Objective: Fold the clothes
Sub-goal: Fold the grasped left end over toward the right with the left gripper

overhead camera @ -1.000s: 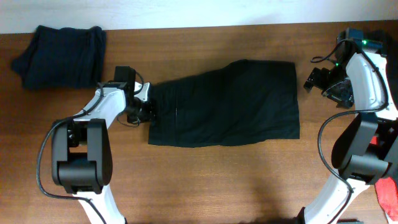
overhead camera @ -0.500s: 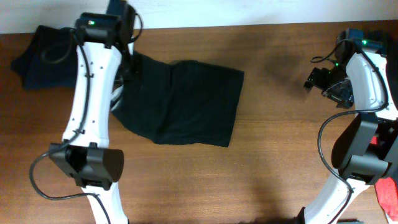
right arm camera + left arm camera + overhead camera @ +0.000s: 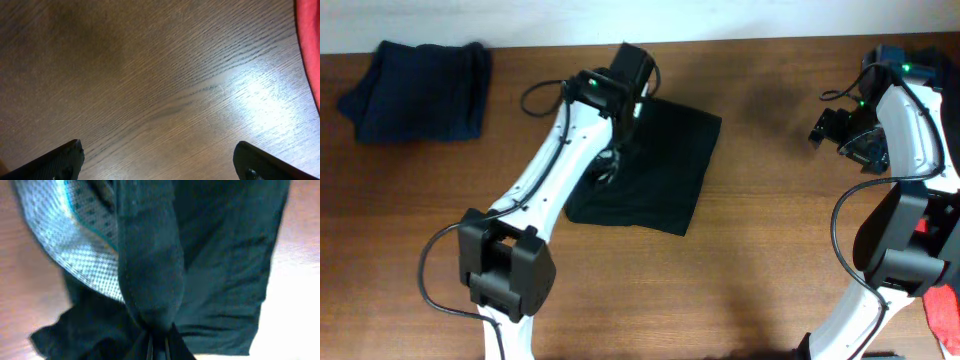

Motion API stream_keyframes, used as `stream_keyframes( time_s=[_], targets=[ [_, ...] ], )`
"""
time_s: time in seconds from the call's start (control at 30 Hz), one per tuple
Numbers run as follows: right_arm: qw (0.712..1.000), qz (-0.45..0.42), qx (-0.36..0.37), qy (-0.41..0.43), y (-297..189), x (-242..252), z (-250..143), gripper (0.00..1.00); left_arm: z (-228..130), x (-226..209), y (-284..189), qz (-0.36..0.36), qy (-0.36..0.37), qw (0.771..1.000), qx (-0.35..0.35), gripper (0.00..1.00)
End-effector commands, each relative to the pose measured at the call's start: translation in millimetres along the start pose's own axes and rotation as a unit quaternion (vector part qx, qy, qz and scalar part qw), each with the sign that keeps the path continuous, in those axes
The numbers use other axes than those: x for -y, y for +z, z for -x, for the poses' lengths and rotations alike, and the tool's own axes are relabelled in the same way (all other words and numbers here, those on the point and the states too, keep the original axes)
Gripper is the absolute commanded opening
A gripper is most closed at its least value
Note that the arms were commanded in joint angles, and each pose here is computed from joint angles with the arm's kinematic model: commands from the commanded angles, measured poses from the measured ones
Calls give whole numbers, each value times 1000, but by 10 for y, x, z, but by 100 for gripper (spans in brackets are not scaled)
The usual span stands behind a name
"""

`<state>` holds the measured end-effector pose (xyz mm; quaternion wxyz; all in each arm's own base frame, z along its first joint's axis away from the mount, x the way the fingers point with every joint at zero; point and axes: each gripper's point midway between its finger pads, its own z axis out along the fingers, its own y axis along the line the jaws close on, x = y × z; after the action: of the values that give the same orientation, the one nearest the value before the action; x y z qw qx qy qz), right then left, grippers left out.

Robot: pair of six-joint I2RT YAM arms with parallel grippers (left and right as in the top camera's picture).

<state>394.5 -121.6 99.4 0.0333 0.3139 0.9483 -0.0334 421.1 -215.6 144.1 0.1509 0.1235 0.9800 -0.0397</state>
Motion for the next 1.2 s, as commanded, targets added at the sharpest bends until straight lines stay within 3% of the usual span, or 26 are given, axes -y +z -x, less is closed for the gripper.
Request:
stream_keyframes(
  time_s=[0.0,0.03,0.07,0.3,0.4,0.43,0.47,0.57,0.67,0.77,0.87,0.97,1.0,1.03,1.07,1.17],
  targets=[
    [1000,2,13,6,-80,8,54,99,-152,415,163,-61,25,998,-6,1],
    [1000,2,13,6,-80,8,54,99,-175,478,201,-67,30,997,-6,1],
    [1000,2,13,6,-80,8,54,99,-204,590,239,-74,40,996,-4,18],
    [1000,2,13,6,-80,8,54,99,-298,868,154,-118,56,991,-17,25],
    [1000,2,13,6,-80,8,54,99,-370,494,113,-57,38,997,-45,40],
    [1000,2,13,6,-80,8,54,99,-498,380,145,-48,29,996,-73,39],
    [1000,2,13,6,-80,8,54,99,-623,305,204,-40,25,994,-97,21],
    [1000,2,13,6,-80,8,54,99,-986,336,594,-39,34,990,-131,10],
    [1000,2,13,6,-80,8,54,99,-1070,540,970,-84,42,991,-98,8],
    [1000,2,13,6,-80,8,54,99,-1308,704,1137,-104,26,988,-110,8],
    [1000,2,13,6,-80,8,54,99,-1513,997,1083,-118,45,984,-128,5],
    [1000,2,13,6,-80,8,54,99,-1286,1161,666,-131,52,985,-102,5],
    [1000,2,13,6,-80,8,54,99,-1093,1102,435,-132,44,988,-74,10],
    [1000,2,13,6,-80,8,54,99,-987,1041,334,-132,36,989,-57,21],
    [1000,2,13,6,-80,8,54,99,-823,833,224,-122,14,992,-33,55],
    [1000,2,13,6,-80,8,54,99,-671,-90,247,-60,-81,994,-39,87]
  ],
)
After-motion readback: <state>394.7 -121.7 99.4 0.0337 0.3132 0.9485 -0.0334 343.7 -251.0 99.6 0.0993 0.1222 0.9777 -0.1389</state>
